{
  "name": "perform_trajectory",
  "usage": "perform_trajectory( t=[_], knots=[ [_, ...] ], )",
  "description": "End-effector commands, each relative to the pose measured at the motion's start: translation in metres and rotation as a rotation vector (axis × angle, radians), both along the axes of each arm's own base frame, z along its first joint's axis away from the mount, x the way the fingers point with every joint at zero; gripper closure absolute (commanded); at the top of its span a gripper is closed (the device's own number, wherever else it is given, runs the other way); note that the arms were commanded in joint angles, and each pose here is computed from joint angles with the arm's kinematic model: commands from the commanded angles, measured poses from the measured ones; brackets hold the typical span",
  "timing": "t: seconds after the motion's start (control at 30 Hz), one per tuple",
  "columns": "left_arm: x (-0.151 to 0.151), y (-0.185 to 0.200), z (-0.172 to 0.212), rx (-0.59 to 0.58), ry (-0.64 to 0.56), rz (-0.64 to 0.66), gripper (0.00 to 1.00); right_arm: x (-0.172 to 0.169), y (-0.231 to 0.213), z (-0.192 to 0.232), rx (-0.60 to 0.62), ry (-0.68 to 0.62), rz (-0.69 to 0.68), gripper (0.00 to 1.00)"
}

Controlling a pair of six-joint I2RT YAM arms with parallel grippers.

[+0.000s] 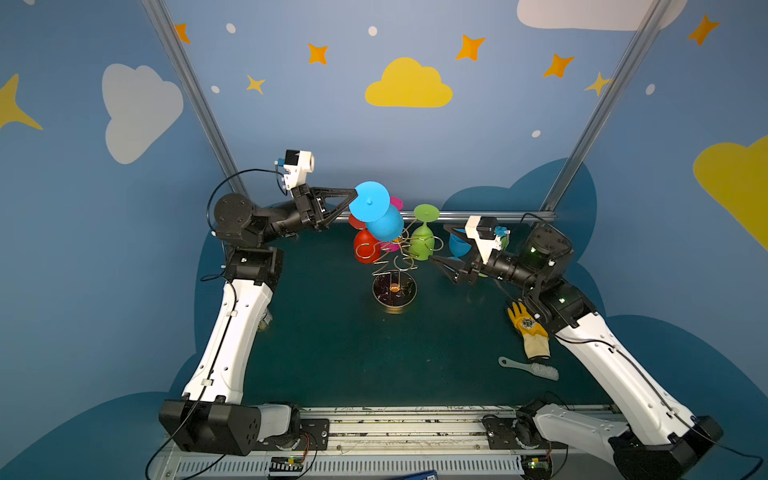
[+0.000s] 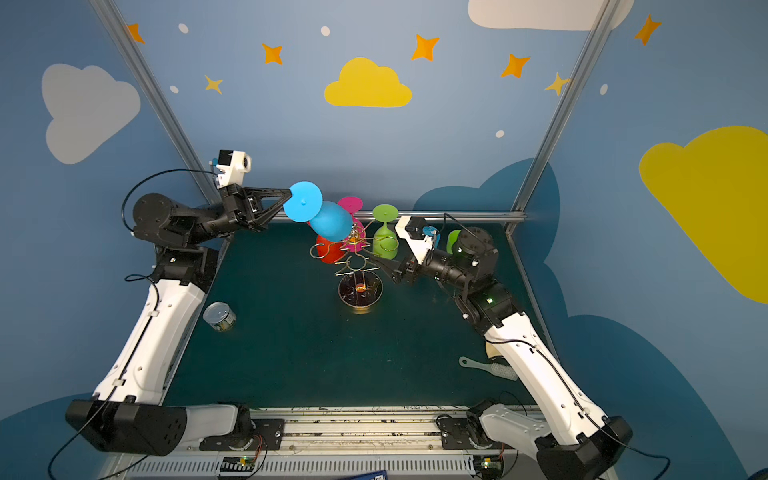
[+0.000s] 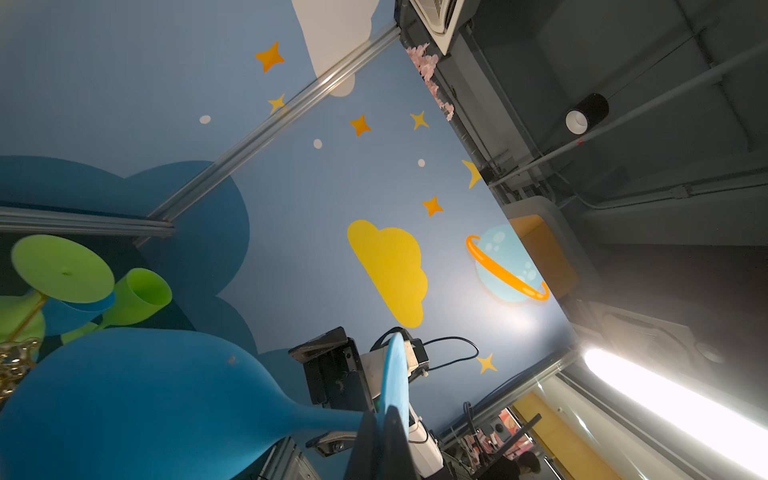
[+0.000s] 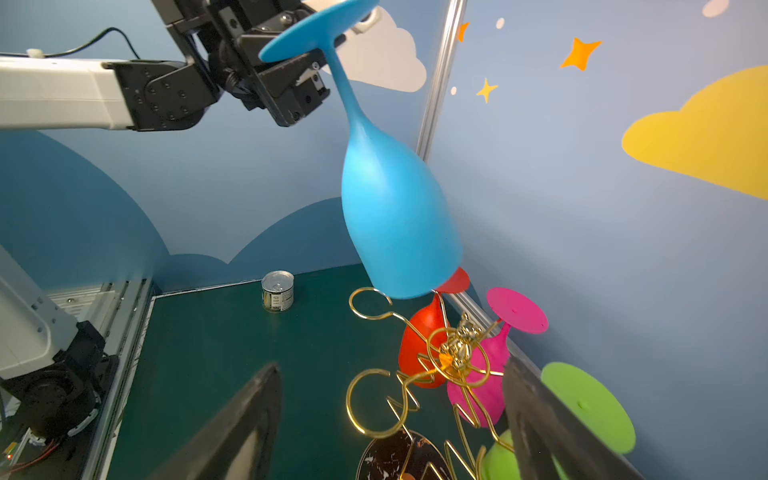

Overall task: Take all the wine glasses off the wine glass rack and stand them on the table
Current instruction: 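Bring the right gripper to the blue glass stem while the left holds it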

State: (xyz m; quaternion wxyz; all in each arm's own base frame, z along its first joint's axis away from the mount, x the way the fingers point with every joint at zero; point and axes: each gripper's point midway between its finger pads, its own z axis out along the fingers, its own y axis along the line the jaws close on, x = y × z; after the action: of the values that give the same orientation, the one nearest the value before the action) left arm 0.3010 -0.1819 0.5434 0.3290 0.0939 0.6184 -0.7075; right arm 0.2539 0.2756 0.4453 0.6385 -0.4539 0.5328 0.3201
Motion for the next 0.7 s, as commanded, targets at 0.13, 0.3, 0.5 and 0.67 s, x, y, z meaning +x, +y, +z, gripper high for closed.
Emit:
perform_trajectory(
  t=[0.13, 0.3, 0.5, 0.67],
  knots=[
    [-0.006, -0.017, 0.001, 0.006, -0.011, -0.077, 0.96, 0.003, 0.017, 0.021, -0.009, -0.168, -0.004, 0.15],
    [-0.007, -0.026, -0.003, 0.007, 0.005, -0.102, 0.96, 0.010, 0.027, 0.024, 0.008, -0.194, -0.016, 0.14],
    [-0.010, -0.033, -0.005, 0.006, 0.011, -0.124, 0.96, 0.022, 0.039, 0.023, 0.017, -0.208, -0.028, 0.13],
    [-0.010, -0.039, -0.010, 0.007, 0.025, -0.140, 0.96, 0.029, 0.050, 0.021, 0.014, -0.200, -0.022, 0.12]
  ],
)
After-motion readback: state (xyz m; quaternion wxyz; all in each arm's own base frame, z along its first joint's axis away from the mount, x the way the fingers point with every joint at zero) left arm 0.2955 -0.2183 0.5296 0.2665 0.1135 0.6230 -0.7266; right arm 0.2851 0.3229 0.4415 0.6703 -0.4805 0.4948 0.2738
